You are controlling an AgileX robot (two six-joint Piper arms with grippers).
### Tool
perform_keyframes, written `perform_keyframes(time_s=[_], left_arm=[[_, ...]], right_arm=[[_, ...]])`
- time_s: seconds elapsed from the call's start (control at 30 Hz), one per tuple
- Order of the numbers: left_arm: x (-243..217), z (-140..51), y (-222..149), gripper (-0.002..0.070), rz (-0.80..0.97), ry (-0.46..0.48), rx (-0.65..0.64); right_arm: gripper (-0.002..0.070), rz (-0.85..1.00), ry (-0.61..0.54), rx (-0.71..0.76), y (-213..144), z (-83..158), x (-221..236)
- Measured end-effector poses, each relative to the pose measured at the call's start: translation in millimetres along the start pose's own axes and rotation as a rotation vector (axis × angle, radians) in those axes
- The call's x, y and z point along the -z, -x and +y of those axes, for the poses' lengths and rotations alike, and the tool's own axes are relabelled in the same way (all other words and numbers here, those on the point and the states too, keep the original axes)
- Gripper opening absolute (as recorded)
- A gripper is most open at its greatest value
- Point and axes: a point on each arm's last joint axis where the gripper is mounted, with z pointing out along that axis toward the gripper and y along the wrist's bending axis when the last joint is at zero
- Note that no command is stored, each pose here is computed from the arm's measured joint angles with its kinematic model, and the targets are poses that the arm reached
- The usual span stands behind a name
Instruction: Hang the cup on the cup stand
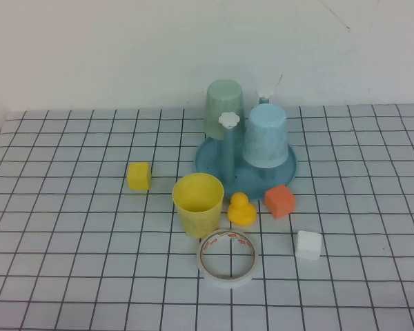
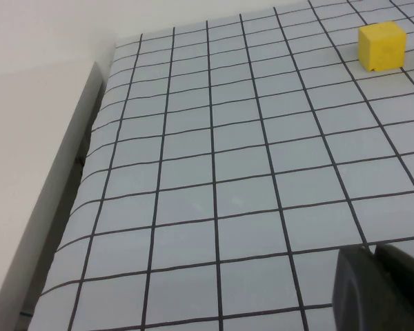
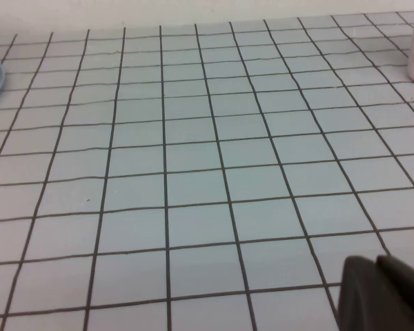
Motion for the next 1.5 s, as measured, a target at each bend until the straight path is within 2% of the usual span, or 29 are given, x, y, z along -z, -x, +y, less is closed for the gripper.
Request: perform_keyframes(time_s=[0.77, 1.03, 1.07, 1.13, 1.2, 1.3, 1.4, 1.5], left_arm=[[0.1, -2.0, 0.1, -0.0002, -0.003, -0.037, -0.012], [0.1, -2.3, 0.7, -0.0002, -0.009, -0.04, 0.008], [0.2, -3.2, 1.9, -0.0002, -0.02, -0.05, 0.064], [0.5, -6.5, 5.2, -0.0002, -0.046, -0.093, 0.278], [1.3, -9.8, 10.6, -0.0002, -0.082, -0.151, 0.542], [2.6, -10.0, 18.4, -0.0002, -0.142, -0.202, 0.81], [3.5, -6.4, 23.7, -0.0002, -0.205, -0.203, 0.928], [4.2, -2.6, 26.9, -0.0003, -0.255, -0.187, 0.967]], right_arm=[[-0.0001, 0.0, 0.0, 0.0, 0.0, 0.0, 0.0], [-0.0001, 0.004, 0.038, -0.089, -0.2, 3.4, 0.1], [-0.0001, 0.003, 0.05, -0.118, 0.0, 4.6, 0.1], [-0.0001, 0.001, 0.089, -0.21, 0.7, 8.0, 0.4], [-0.0001, -0.003, 0.154, -0.401, 2.1, 13.5, 0.6], [-0.0001, -0.022, 0.243, -0.677, 7.6, 19.6, 1.9], [-0.0001, -0.081, 0.282, -0.834, 15.1, 19.7, 3.0], [-0.0001, -0.136, 0.292, -0.903, 20.3, 17.6, 3.7]])
